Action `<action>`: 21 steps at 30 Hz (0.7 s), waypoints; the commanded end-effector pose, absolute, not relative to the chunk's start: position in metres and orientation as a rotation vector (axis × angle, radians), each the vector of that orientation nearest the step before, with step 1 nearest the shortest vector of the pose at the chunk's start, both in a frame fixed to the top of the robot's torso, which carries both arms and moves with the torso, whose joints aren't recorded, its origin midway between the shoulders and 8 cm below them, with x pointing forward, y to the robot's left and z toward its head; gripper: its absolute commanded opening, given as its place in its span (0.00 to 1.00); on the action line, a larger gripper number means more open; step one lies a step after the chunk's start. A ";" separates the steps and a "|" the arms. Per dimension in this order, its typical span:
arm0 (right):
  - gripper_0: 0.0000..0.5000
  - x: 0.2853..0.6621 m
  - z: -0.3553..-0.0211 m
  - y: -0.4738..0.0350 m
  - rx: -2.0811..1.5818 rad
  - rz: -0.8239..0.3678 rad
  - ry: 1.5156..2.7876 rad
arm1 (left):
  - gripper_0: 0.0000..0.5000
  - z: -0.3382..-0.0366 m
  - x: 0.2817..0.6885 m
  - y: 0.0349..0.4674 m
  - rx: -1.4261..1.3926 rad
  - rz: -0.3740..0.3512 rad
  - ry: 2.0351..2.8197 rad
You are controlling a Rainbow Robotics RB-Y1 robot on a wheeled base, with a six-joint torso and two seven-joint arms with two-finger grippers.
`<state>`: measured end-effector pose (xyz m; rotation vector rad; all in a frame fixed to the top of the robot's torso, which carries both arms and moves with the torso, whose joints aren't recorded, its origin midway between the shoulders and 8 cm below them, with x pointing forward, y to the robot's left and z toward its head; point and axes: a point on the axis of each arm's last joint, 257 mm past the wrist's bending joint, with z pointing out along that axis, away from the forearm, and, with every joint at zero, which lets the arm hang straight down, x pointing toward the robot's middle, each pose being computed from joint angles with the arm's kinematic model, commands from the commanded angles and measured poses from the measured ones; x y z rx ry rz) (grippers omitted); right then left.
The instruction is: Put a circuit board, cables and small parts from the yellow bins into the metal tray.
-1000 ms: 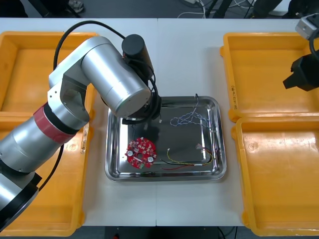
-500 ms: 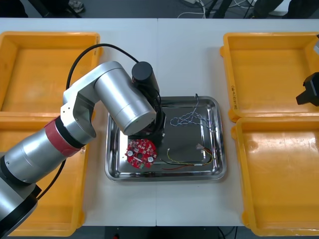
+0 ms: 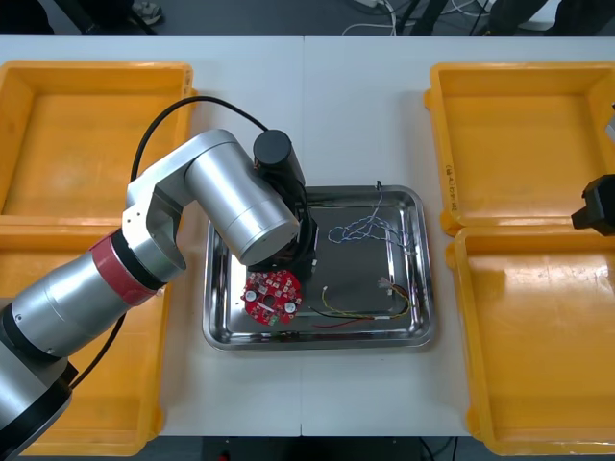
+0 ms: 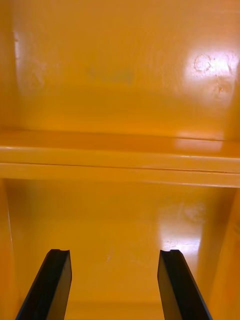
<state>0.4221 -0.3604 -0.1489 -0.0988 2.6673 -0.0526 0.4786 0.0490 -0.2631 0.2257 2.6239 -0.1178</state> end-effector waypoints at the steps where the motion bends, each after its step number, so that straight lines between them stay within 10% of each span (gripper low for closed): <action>1: 1.00 0.425 -0.133 -0.383 -0.029 -0.116 2.607 | 0.00 -0.267 0.472 0.035 0.197 -0.155 2.627; 9: 1.00 0.424 -0.142 -0.390 -0.018 -0.121 2.599 | 0.00 -0.268 0.472 0.038 0.198 -0.150 2.629; 12: 1.00 0.421 -0.145 -0.398 -0.003 -0.141 2.602 | 0.59 -0.268 0.472 0.038 0.202 -0.150 2.629; 16: 1.00 0.419 -0.142 -0.404 0.012 -0.146 2.596 | 0.93 -0.267 0.474 0.037 0.209 -0.155 2.619; 21: 1.00 0.418 -0.143 -0.404 0.015 -0.138 2.600 | 0.99 -0.266 0.475 0.036 0.213 -0.160 2.611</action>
